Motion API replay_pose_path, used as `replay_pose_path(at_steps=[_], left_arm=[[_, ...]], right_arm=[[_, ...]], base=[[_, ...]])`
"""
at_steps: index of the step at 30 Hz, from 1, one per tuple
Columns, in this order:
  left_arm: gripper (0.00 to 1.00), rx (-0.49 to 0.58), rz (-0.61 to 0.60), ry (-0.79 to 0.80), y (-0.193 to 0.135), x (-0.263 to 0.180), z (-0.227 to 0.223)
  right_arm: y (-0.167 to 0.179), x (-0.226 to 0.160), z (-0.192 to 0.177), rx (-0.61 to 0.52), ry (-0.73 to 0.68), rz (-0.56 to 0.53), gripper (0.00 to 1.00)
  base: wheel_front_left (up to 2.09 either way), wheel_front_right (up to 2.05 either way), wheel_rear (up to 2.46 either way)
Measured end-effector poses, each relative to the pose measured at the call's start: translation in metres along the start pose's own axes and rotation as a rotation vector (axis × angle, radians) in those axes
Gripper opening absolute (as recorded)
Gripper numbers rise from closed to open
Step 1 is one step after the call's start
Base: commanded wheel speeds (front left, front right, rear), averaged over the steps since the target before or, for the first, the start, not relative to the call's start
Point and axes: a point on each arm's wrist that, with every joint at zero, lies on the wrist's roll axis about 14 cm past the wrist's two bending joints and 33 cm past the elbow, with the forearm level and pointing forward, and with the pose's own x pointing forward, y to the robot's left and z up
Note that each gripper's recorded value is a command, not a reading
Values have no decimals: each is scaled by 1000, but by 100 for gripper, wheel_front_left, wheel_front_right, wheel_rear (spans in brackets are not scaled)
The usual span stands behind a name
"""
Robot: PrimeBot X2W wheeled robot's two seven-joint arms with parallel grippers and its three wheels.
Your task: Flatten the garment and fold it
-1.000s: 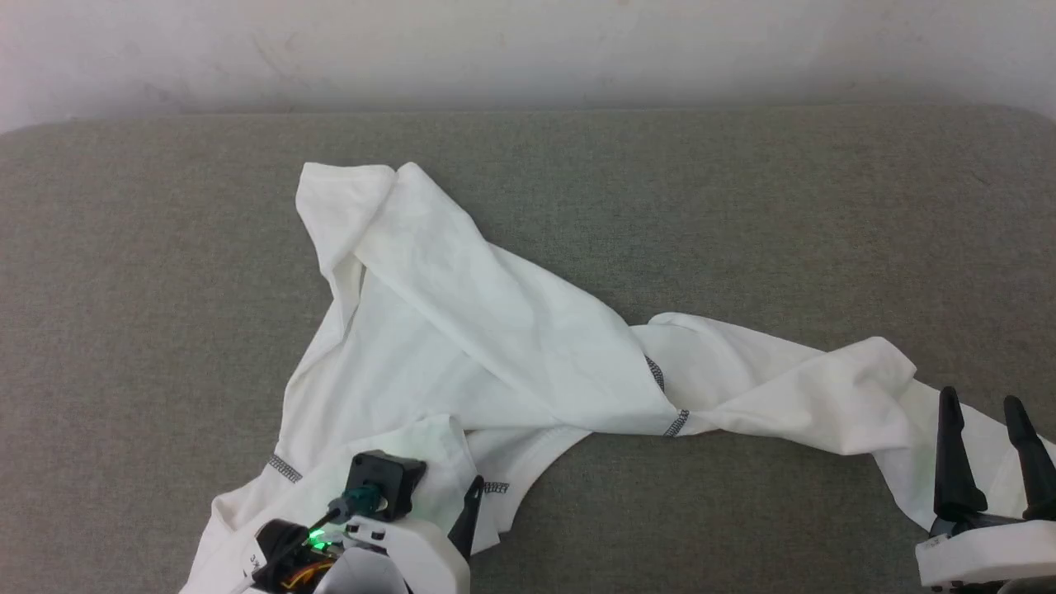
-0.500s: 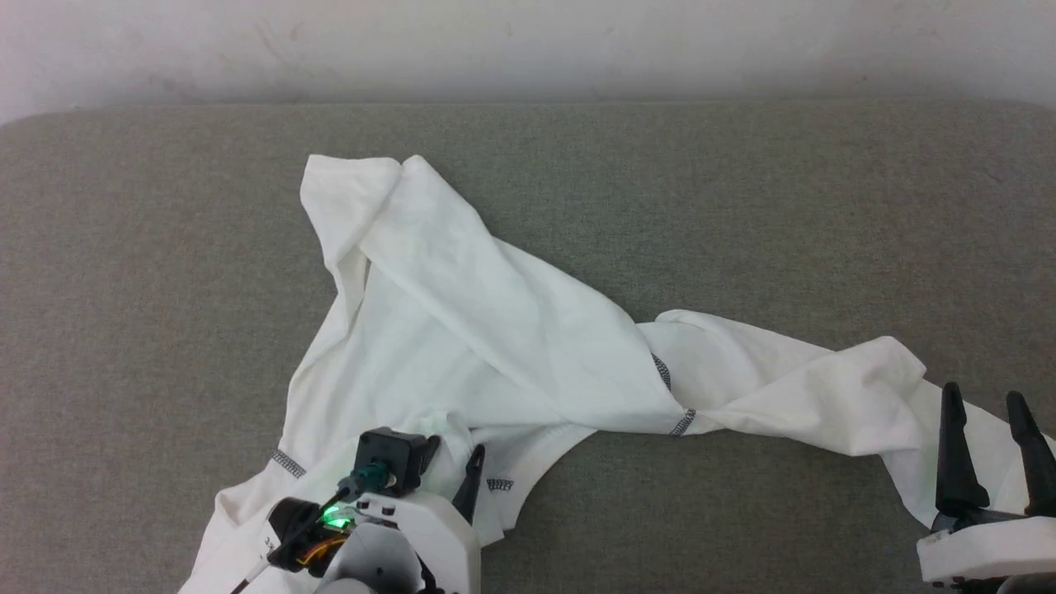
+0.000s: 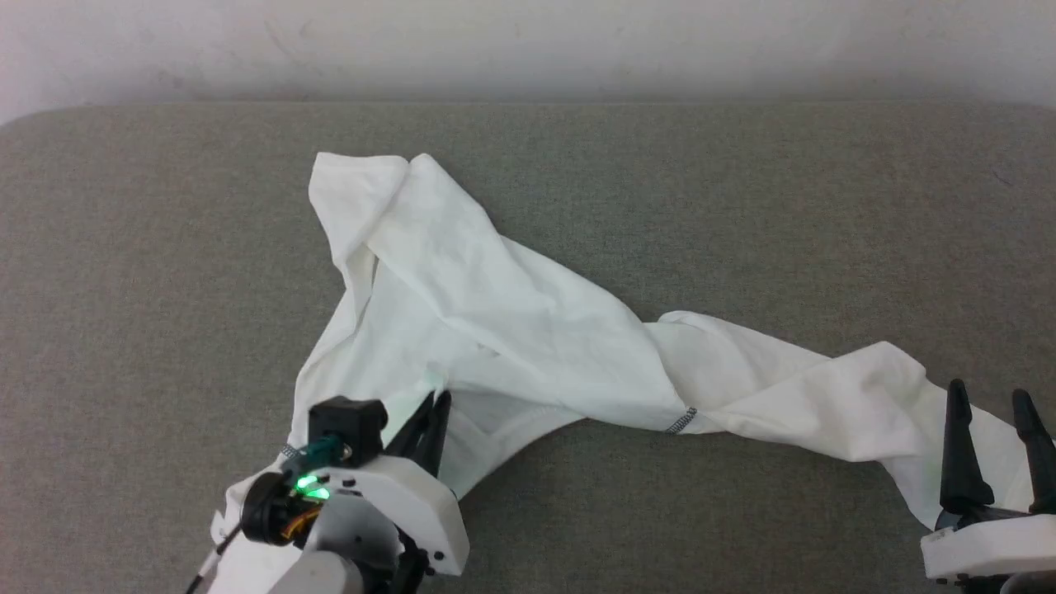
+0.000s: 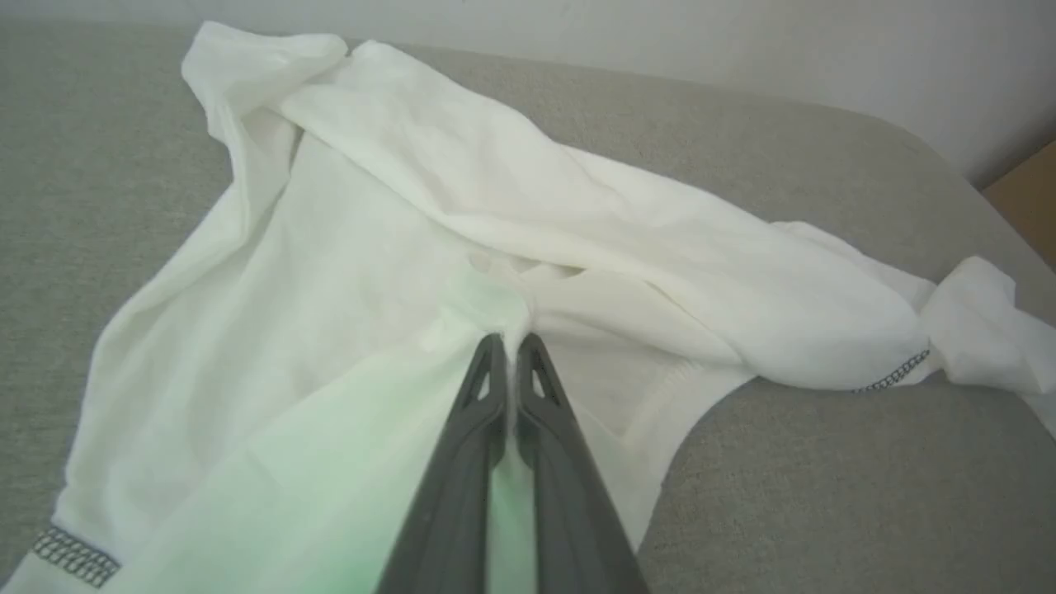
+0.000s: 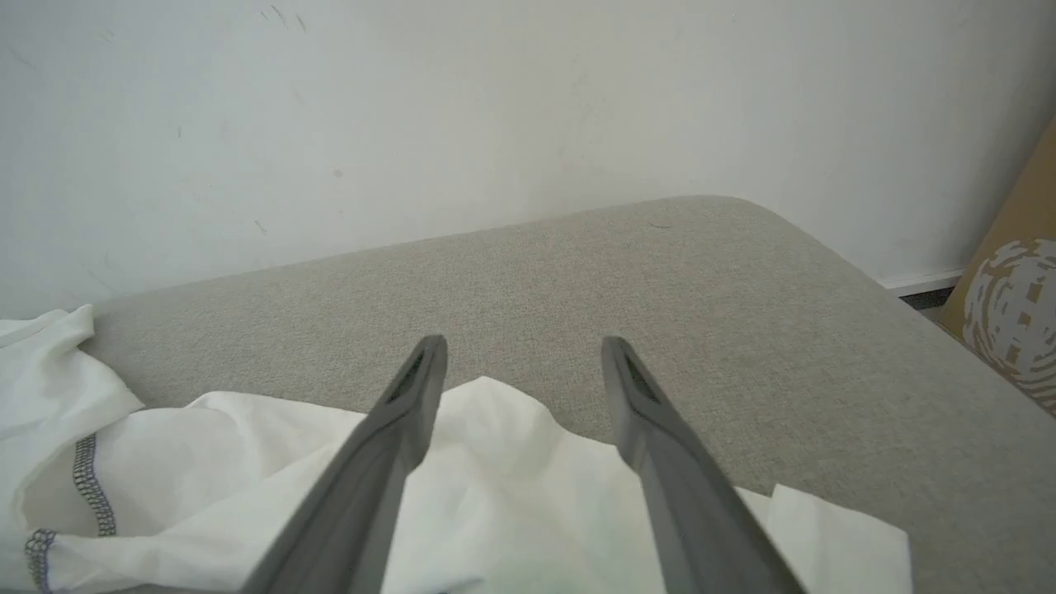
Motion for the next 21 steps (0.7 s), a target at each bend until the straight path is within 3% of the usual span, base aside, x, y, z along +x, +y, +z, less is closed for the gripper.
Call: replay_pose_path(at_steps=[9,10,12,13,15,19,21], left_arm=[[0,-229,-27,-262,8,-31,89],[11,-249,-28,-283,10,-36,96],[49,-297,-43,-289,11,-46,100],[58,-317,-43,-284,12,-50,99],[62,-334,-27,-273,18,-55,94],[42,-401,5,-280,28,-64,88],[9,-453,24,-303,33,-67,89]], right_arm=[[5,2,1,7,-5,14,100],[6,2,1,8,-5,17,100],[8,2,2,9,-6,22,100],[9,2,1,10,-5,27,100],[11,3,1,13,-7,33,100],[15,3,2,15,-8,42,100],[16,4,2,15,-9,44,100]], base=[[0,0,0],[0,0,0],[0,0,0],[0,0,0],[0,0,0],[0,0,0],[0,0,0]])
